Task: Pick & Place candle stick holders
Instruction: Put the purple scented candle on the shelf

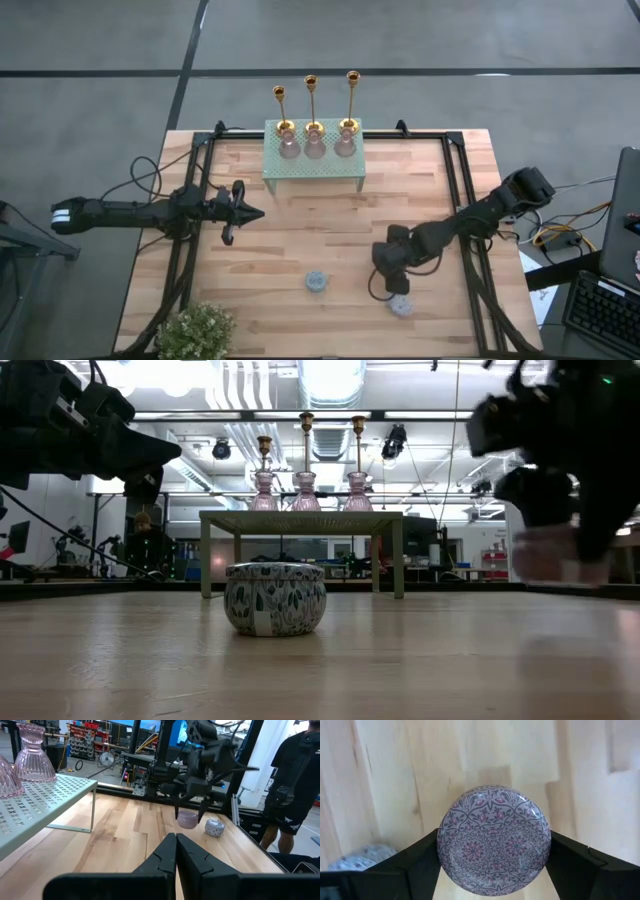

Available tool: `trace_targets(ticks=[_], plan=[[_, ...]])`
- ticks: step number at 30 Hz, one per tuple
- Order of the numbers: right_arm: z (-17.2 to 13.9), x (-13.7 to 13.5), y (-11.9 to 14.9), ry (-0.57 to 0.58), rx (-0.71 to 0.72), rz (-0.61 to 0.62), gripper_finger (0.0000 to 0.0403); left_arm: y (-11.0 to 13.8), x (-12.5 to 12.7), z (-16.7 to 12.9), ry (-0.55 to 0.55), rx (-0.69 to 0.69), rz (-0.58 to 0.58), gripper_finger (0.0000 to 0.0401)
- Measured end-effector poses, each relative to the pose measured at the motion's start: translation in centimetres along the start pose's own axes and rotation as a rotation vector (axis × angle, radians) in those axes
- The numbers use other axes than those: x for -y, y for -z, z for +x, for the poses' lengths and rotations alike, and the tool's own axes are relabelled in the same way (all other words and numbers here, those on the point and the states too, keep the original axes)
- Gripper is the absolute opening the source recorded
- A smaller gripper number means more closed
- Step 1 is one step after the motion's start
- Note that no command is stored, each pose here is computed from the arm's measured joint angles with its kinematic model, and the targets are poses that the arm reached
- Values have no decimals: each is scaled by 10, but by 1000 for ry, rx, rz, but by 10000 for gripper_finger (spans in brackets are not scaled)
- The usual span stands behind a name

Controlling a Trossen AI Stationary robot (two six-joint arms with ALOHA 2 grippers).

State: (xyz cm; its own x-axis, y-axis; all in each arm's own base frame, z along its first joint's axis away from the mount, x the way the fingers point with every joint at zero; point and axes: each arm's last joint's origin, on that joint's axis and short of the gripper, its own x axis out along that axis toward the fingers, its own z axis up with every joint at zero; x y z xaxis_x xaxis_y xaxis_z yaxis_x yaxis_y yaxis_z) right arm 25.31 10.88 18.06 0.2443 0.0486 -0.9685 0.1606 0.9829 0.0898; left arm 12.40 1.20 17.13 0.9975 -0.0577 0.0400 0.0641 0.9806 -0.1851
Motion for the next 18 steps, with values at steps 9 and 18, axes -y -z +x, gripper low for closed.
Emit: trace_targets(ticks=[9, 18], plan=[[-46, 24, -45, 34, 27, -3, 294, 0, 0, 0, 0, 0, 0, 12], [-107, 90, -96, 69, 162, 206, 296, 0, 0, 0, 0, 0, 0, 12]])
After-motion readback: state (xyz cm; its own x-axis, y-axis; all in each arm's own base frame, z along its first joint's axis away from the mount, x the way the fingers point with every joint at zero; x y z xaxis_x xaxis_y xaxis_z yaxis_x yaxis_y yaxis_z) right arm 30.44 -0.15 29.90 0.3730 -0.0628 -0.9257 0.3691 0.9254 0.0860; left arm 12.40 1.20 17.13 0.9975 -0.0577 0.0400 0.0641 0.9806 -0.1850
